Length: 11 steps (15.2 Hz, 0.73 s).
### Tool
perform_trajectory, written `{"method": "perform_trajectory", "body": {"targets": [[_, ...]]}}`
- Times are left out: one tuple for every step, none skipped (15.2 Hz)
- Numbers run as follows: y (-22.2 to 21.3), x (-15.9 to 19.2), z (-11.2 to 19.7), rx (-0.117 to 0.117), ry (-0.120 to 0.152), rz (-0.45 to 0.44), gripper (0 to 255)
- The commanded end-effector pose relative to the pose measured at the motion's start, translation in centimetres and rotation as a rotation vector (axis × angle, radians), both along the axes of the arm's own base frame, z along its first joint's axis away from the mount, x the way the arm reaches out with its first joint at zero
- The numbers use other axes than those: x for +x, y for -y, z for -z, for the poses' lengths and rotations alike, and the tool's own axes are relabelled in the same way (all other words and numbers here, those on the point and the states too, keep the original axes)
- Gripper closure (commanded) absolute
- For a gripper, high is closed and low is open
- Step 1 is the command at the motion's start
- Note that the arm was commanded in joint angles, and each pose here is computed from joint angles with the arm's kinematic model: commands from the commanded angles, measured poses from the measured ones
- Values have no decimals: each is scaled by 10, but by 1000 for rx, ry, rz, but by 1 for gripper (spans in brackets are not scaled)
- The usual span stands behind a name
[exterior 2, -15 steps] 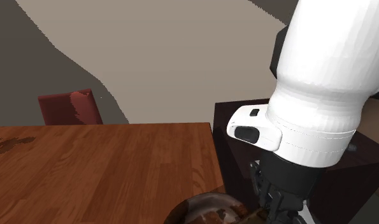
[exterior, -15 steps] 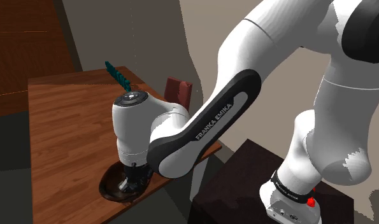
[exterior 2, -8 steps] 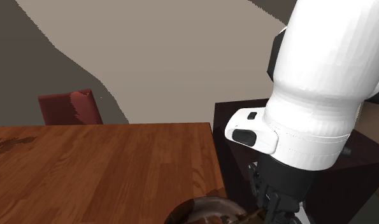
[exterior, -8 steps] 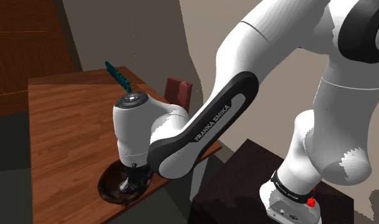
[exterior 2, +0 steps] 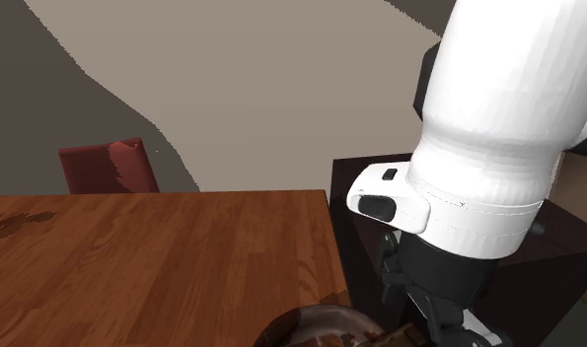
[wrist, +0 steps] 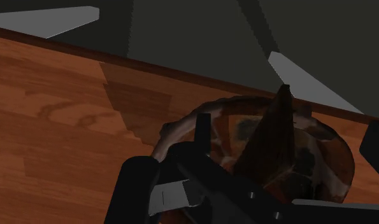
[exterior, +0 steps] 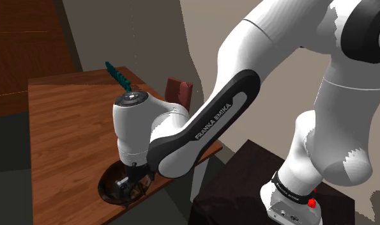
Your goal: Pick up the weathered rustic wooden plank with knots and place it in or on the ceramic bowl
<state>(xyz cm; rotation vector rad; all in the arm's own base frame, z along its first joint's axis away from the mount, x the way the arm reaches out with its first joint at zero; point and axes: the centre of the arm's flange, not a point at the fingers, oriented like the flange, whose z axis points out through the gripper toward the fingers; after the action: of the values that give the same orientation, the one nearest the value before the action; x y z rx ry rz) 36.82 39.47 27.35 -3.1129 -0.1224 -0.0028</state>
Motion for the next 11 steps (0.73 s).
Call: {"method": "perform_trajectory", "body": {"targets": [[1, 0, -21, 0, 0, 0, 0], [1, 0, -34, 0, 0, 0, 0], [2, 0, -44, 0, 0, 0, 0], [2, 0, -44, 0, 0, 0, 0], [2, 0, -44, 0, 0, 0, 0], [2, -1, -44, 0, 0, 0, 0], [2, 0, -44, 0, 0, 0, 0], [2, 0, -44, 0, 0, 0, 0], [2, 0, -44, 0, 0, 0, 0], [2, 0, -44, 0, 0, 0, 0], [2, 0, -44, 0, 0, 0, 0]]}}
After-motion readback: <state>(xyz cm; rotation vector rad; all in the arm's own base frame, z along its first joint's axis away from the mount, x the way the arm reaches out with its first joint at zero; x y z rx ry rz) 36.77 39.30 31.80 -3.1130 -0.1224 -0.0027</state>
